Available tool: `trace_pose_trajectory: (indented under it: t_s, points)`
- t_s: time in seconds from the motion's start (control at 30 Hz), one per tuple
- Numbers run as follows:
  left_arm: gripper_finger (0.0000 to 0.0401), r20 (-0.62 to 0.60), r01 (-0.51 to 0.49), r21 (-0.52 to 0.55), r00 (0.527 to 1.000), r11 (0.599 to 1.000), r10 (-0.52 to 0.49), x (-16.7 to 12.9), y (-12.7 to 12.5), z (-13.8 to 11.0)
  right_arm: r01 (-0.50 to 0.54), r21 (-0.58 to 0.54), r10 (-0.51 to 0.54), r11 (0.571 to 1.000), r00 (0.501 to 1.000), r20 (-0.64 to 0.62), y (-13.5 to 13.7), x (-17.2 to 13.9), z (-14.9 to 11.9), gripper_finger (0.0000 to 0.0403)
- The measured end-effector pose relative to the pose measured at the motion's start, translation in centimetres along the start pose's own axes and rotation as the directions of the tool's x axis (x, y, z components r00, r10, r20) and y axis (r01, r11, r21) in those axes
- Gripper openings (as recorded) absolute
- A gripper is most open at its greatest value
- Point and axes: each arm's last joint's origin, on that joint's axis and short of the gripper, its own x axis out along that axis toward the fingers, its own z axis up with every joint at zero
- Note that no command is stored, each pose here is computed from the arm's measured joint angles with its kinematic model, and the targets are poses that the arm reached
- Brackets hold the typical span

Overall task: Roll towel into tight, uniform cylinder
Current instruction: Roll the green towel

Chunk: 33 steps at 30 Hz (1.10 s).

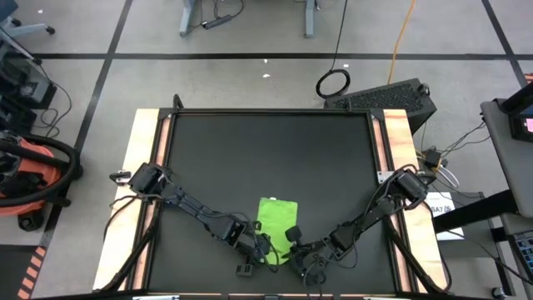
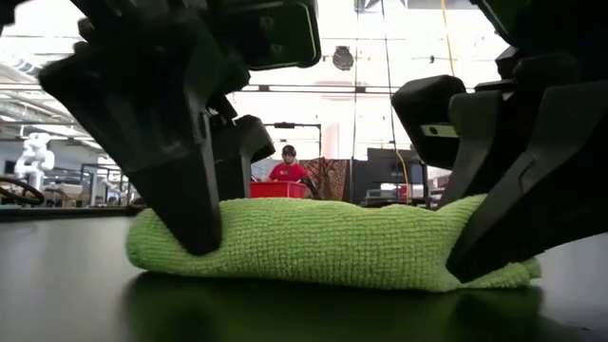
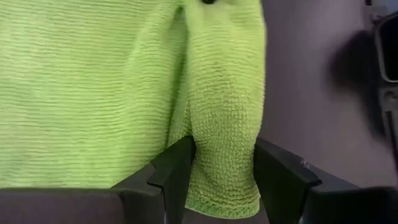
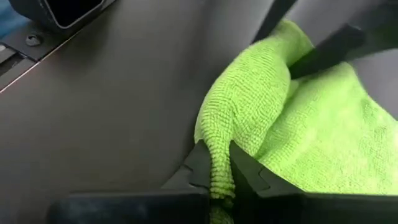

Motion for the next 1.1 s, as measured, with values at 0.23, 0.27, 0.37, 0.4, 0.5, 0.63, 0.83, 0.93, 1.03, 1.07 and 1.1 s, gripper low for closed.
trace_pose_trajectory:
  t_s: [0.23, 0.27, 0.37, 0.4, 0.5, 0.63, 0.83, 0.93, 1.03, 1.07, 1.1]
  points:
    - [0.0170, -0.009, -0.073, 0.026, 0.997, 0.997, 0.074, -0.2, 2.5, 0.6, 0.023, 0.028, -0.021, 0.999, 0.995, -0.095, -1.8, 0.5, -0.8, 0.0039]
    - [0.0170, -0.011, -0.081, 0.032, 0.997, 0.996, 0.082, -0.3, 2.9, 0.7, 0.030, 0.026, -0.027, 0.999, 0.993, -0.112, -2.2, 0.5, -0.9, 0.0039]
    - [0.0170, -0.020, -0.110, 0.052, 0.994, 0.993, 0.112, -0.5, 4.3, 0.9, 0.049, 0.011, -0.047, 0.999, 0.987, -0.155, -3.2, 0.7, -1.3, 0.0033]
    - [0.0170, -0.028, -0.121, 0.057, 0.992, 0.991, 0.123, -0.6, 4.8, 1.0, 0.056, 0.008, -0.054, 0.998, 0.984, -0.168, -3.5, 0.8, -1.4, 0.0030]
    - [0.0170, -0.054, -0.154, 0.070, 0.986, 0.986, 0.157, -0.9, 6.3, 1.1, 0.076, -0.002, -0.075, 0.997, 0.977, -0.199, -4.5, 0.9, -1.7, 0.0027]
    - [0.0170, -0.067, -0.176, 0.092, 0.981, 0.980, 0.183, -1.2, 8.1, 1.3, 0.096, -0.022, -0.099, 0.995, 0.969, -0.225, -5.9, 1.1, -2.0, 0.0031]
    - [0.0170, -0.112, -0.208, 0.112, 0.969, 0.972, 0.221, -1.8, 10.5, 1.2, 0.137, -0.039, -0.142, 0.990, 0.946, -0.290, -8.3, 0.5, -2.3, 0.0031]
    - [0.0170, -0.133, -0.220, 0.110, 0.963, 0.969, 0.233, -2.0, 11.6, 1.2, 0.160, -0.041, -0.164, 0.986, 0.929, -0.331, -9.7, -0.2, -2.4, 0.0032]
    - [0.0170, -0.134, -0.222, 0.125, 0.962, 0.967, 0.239, -2.3, 12.2, 1.2, 0.168, -0.039, -0.171, 0.985, 0.928, -0.331, -10.7, -1.0, -2.3, 0.0031]
    - [0.0170, -0.134, -0.222, 0.135, 0.962, 0.966, 0.240, -2.4, 12.4, 1.2, 0.169, -0.040, -0.173, 0.985, 0.928, -0.329, -10.9, -1.3, -2.4, 0.0031]
    - [0.0170, -0.132, -0.222, 0.139, 0.962, 0.965, 0.241, -2.4, 12.5, 1.3, 0.172, -0.037, -0.175, 0.984, 0.928, -0.330, -11.1, -1.6, -2.5, 0.0031]
